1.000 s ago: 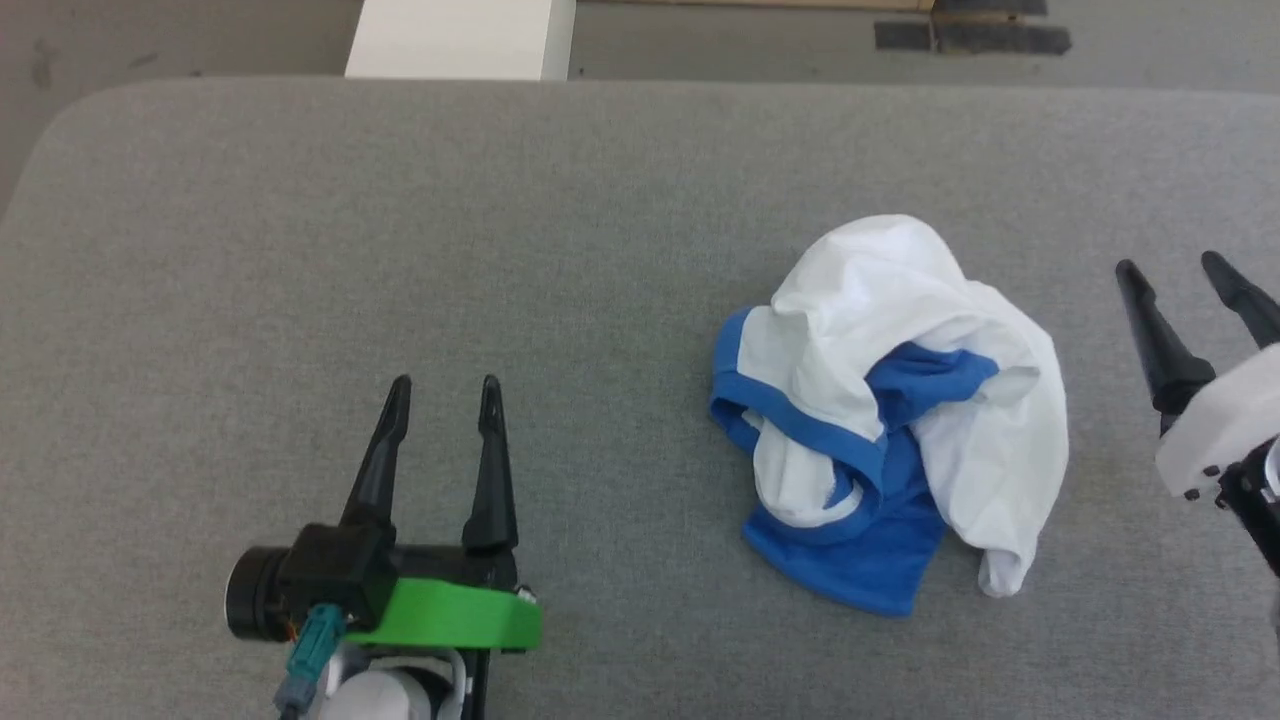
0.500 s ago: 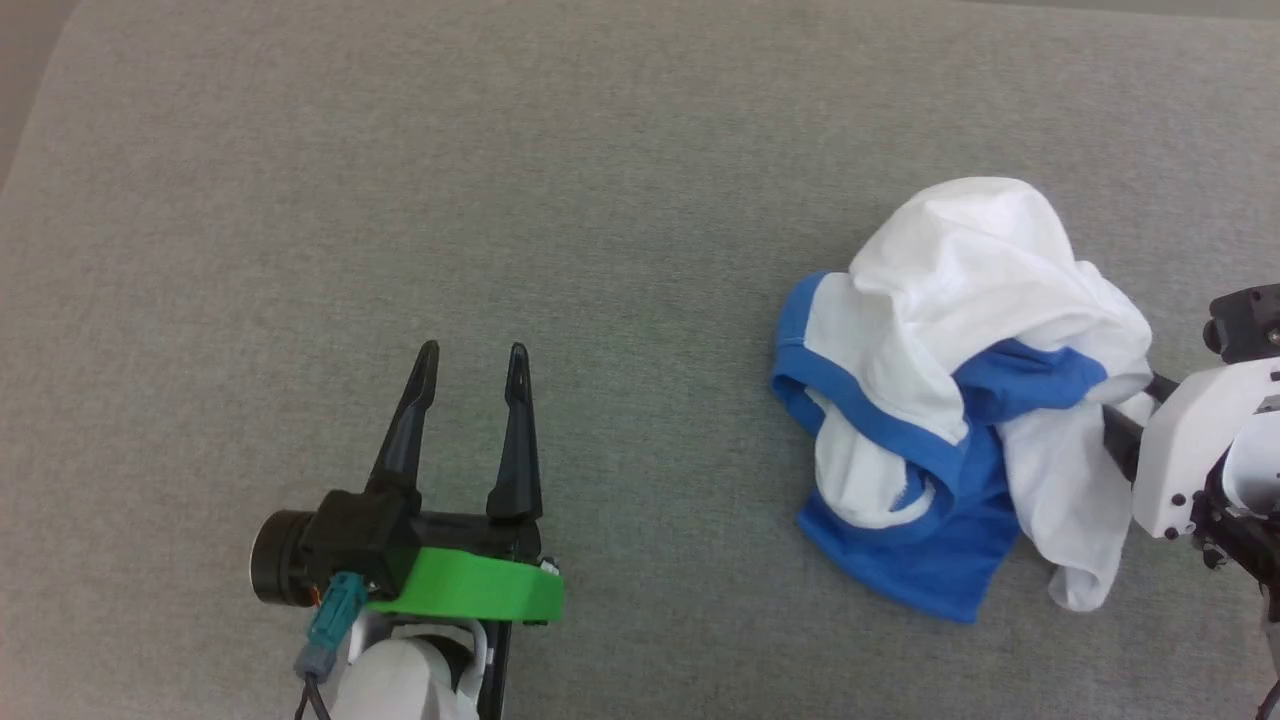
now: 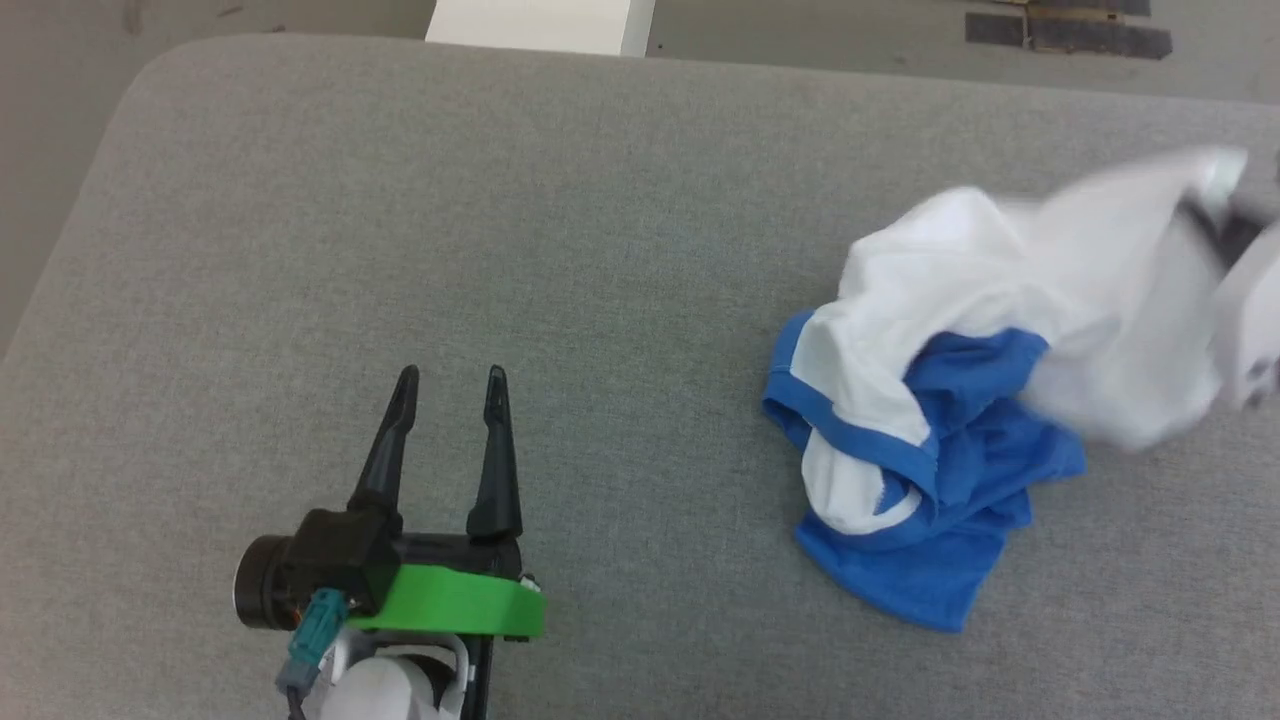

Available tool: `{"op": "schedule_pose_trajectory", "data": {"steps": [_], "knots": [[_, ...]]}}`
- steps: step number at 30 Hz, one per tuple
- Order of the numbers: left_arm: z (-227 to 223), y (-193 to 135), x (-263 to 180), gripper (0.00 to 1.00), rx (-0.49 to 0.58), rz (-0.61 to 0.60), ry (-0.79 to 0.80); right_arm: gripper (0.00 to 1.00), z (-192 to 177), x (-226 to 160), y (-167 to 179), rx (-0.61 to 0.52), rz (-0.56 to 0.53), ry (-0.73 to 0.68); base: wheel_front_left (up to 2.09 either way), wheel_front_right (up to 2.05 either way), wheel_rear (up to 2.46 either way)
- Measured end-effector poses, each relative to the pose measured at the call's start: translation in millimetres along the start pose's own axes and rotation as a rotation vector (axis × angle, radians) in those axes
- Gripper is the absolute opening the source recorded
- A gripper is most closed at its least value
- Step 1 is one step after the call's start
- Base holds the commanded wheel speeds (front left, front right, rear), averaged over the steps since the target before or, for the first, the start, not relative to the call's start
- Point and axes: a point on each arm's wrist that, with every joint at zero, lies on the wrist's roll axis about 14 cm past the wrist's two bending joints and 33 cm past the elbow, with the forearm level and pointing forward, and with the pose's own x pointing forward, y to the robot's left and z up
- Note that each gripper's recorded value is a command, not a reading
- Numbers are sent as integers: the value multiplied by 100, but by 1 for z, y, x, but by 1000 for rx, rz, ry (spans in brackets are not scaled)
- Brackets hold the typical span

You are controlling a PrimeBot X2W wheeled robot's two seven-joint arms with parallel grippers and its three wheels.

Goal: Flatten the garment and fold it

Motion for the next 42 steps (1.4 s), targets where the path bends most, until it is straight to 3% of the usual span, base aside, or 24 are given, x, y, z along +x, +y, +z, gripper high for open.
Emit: {"op": "schedule_pose_trajectory", "data": {"steps": [4,7,10,16,17,18,23,29,34,42], "knots": [[-1,-1,2,100,1,-3,-1,0,71,0,-33,-157,-99,-154,0,0,0],[-7,-6,6,100,-4,-18,15,0,101,6,-58,-214,-174,-224,0,0,0],[-11,-10,12,100,-7,-30,22,0,96,27,-70,-211,-201,-201,0,0,0],[-22,-4,19,100,5,-11,48,0,31,88,-51,-162,-139,-33,0,0,0],[-24,-2,19,100,9,-2,54,22,21,97,-45,-151,-123,-9,0,0,0],[-26,1,19,100,11,8,59,100,12,104,-40,-143,-111,7,0,0,0],[-35,10,19,100,26,41,88,100,-17,126,-22,-134,-67,48,0,0,0],[-34,12,18,100,28,45,84,100,8,118,-12,-71,-27,-50,0,0,0],[-19,15,14,100,28,53,48,100,40,84,-5,-13,10,-165,0,0,0],[-3,15,-8,100,15,50,18,100,20,3,16,79,54,-186,0,0,0]]}}
